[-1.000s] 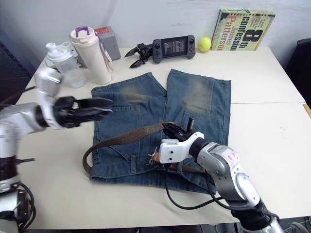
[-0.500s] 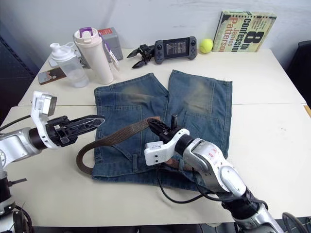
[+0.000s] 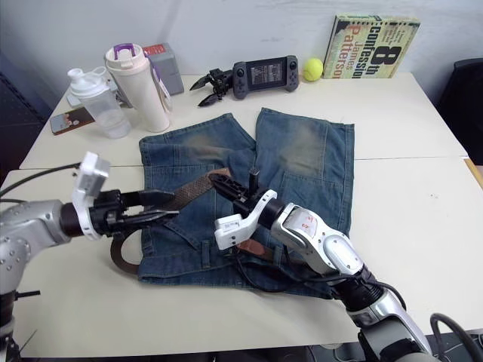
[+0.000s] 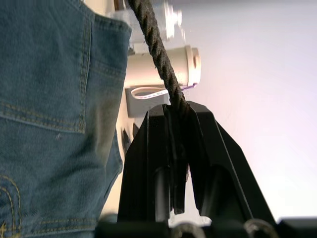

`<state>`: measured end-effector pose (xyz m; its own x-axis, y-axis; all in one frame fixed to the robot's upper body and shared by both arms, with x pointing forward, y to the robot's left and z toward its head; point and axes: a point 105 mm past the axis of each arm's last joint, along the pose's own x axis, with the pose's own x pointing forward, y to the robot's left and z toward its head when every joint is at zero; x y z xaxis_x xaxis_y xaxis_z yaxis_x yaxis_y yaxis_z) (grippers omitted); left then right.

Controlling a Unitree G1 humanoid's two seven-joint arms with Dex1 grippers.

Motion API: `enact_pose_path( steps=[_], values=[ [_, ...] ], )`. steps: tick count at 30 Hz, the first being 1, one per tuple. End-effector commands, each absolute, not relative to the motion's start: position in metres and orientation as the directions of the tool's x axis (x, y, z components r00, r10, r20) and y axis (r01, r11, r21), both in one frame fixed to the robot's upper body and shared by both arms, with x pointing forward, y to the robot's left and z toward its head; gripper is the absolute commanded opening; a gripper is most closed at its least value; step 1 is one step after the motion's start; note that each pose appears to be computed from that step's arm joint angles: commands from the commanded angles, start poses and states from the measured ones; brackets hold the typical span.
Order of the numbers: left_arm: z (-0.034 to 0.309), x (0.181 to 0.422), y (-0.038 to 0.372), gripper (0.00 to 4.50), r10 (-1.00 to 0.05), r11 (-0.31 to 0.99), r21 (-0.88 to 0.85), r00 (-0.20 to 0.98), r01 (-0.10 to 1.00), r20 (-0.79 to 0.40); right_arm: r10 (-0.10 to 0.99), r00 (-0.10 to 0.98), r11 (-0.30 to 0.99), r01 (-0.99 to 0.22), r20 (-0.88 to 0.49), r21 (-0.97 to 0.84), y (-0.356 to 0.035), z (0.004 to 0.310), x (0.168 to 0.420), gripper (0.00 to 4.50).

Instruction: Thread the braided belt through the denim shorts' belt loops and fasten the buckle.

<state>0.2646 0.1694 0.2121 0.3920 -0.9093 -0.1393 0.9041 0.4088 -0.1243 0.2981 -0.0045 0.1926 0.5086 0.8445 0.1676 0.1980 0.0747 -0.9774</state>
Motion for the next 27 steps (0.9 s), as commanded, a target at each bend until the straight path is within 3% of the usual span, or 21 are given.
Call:
enact_pose_path(
  steps=[1, 2, 6, 11, 14, 17, 18, 22, 27],
  values=[
    [0.247, 0.262, 0.174, 3.07, -0.937, 0.349, -0.147, 0.348, 0.925, -0.037, 0.872, 0.443, 0.104, 0.250, 0.210, -0.963, -0.004, 0.200, 0.285, 0.00],
    [0.252, 0.265, 0.176, 3.07, -0.939, 0.343, -0.164, 0.344, 0.925, -0.027, 0.875, 0.437, 0.103, 0.253, 0.209, -0.962, -0.004, 0.199, 0.284, 0.00],
    [0.211, 0.278, 0.185, 3.07, -0.909, 0.385, -0.131, 0.351, 0.914, -0.225, 0.876, 0.419, 0.125, 0.279, 0.238, -0.952, -0.002, 0.207, 0.284, 0.00],
    [0.188, 0.275, 0.179, 3.07, -0.915, 0.329, -0.150, 0.275, 0.932, -0.296, 0.870, 0.424, 0.134, 0.284, 0.250, -0.949, -0.005, 0.209, 0.282, 0.00],
    [0.183, 0.282, 0.174, 3.07, -0.921, 0.333, -0.173, 0.280, 0.927, -0.269, 0.867, 0.436, 0.126, 0.279, 0.242, -0.952, -0.008, 0.208, 0.282, 0.00],
    [0.191, 0.286, 0.171, 2.28, -0.936, 0.319, -0.184, 0.278, 0.930, -0.217, 0.864, 0.448, 0.120, 0.265, 0.232, -0.957, -0.010, 0.206, 0.283, 0.00],
    [0.192, 0.286, 0.170, 1.72, -0.938, 0.313, -0.181, 0.274, 0.932, -0.212, 0.863, 0.450, 0.119, 0.262, 0.231, -0.958, -0.011, 0.206, 0.283, 0.00],
    [0.195, 0.288, 0.166, 0.18, -0.942, 0.309, -0.175, 0.275, 0.935, -0.192, 0.856, 0.467, 0.118, 0.241, 0.222, -0.963, -0.014, 0.204, 0.285, 0.00],
    [0.195, 0.285, 0.161, 0.08, -0.949, 0.288, -0.167, 0.257, 0.943, -0.184, 0.850, 0.479, 0.125, 0.220, 0.219, -0.967, -0.015, 0.204, 0.288, 0.00]
  ],
)
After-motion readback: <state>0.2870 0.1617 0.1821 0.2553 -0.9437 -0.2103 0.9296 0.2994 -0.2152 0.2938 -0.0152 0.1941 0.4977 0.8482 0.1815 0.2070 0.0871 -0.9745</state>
